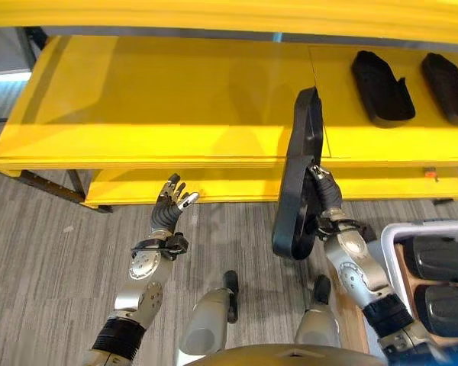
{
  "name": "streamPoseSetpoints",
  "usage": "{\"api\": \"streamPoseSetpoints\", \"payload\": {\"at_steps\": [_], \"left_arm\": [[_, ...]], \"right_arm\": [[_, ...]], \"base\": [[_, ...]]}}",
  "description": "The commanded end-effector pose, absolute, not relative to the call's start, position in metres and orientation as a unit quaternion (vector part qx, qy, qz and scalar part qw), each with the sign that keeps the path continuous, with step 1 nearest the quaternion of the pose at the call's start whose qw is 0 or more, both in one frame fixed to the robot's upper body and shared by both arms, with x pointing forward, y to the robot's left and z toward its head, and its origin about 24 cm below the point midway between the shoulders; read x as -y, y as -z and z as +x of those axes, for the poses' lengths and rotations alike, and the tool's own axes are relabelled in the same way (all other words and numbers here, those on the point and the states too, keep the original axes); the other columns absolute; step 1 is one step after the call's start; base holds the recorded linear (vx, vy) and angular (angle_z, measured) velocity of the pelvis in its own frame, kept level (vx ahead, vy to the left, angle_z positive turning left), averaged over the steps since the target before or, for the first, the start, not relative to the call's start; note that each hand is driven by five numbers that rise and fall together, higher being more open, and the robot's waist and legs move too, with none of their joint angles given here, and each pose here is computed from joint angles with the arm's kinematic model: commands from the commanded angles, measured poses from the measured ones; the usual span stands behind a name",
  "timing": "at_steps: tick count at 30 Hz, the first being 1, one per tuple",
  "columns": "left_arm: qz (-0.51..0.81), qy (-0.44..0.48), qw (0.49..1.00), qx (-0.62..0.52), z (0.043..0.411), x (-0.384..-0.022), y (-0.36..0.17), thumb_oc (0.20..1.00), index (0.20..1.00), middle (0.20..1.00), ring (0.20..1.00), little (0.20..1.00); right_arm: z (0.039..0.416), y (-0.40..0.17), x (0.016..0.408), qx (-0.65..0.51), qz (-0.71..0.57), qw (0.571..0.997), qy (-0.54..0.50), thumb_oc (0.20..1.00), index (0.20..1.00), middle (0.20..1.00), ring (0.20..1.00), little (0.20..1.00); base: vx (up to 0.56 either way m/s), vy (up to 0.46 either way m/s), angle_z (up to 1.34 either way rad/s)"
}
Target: Move parts from the plastic box to the shelf.
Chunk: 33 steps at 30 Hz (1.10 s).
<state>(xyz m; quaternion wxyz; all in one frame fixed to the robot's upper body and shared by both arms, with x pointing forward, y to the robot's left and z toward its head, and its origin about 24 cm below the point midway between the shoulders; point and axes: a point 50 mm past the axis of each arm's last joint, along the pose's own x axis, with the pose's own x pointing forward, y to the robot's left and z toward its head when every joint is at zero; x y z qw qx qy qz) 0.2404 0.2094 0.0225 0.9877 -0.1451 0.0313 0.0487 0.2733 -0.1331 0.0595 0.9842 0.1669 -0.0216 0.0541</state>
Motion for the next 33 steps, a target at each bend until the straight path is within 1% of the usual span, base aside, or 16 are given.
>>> {"api": "streamPoseSetpoints", "payload": {"at_steps": [1, 9, 19, 24, 28, 29, 33], "left_arm": [[-0.158, -0.016, 0.987, 0.03, 0.245, -0.203, -0.047, 1.0, 1.0, 1.0, 1.0, 1.0], [-0.166, -0.005, 0.985, 0.039, 0.244, -0.197, -0.051, 1.0, 1.0, 1.0, 1.0, 1.0], [-0.168, -0.014, 0.985, 0.045, 0.245, -0.198, -0.053, 1.0, 1.0, 1.0, 1.0, 1.0], [-0.171, -0.012, 0.984, 0.047, 0.244, -0.198, -0.054, 1.0, 1.0, 1.0, 1.0, 1.0], [-0.174, -0.018, 0.983, 0.053, 0.243, -0.202, -0.056, 1.0, 1.0, 1.0, 1.0, 1.0], [-0.168, -0.02, 0.984, 0.048, 0.241, -0.206, -0.055, 1.0, 1.0, 1.0, 1.0, 1.0], [-0.161, -0.014, 0.986, 0.05, 0.24, -0.208, -0.057, 1.0, 1.0, 1.0, 1.0, 1.0]], "right_arm": [[0.282, -0.1, 0.148, 0.121, 0.158, 0.978, -0.057, 0.2, 0.2, 0.2, 0.2, 0.2], [0.287, -0.101, 0.149, 0.121, 0.149, 0.98, -0.052, 0.2, 0.2, 0.2, 0.2, 0.2], [0.289, -0.1, 0.149, 0.121, 0.136, 0.982, -0.05, 0.2, 0.2, 0.2, 0.2, 0.2], [0.306, -0.106, 0.134, 0.121, 0.08, 0.987, -0.066, 0.2, 0.2, 0.2, 0.2, 0.2], [0.325, -0.131, 0.123, 0.154, 0.045, 0.984, -0.075, 0.2, 0.2, 0.2, 0.2, 0.2], [0.331, -0.146, 0.121, 0.176, 0.022, 0.981, -0.078, 0.2, 0.2, 0.2, 0.2, 0.2], [0.343, -0.173, 0.123, 0.213, -0.011, 0.974, -0.071, 0.2, 0.2, 0.2, 0.2, 0.2]], "base": [[0.03, -0.187, -0.03], [-0.04, -0.107, -0.04], [-0.04, -0.02, 0.08], [-0.05, -0.025, 0.0], [-0.03, 0.002, 0.0], [0.0, 0.0, 0.0], [0.0, 0.0, 0.02]]}}
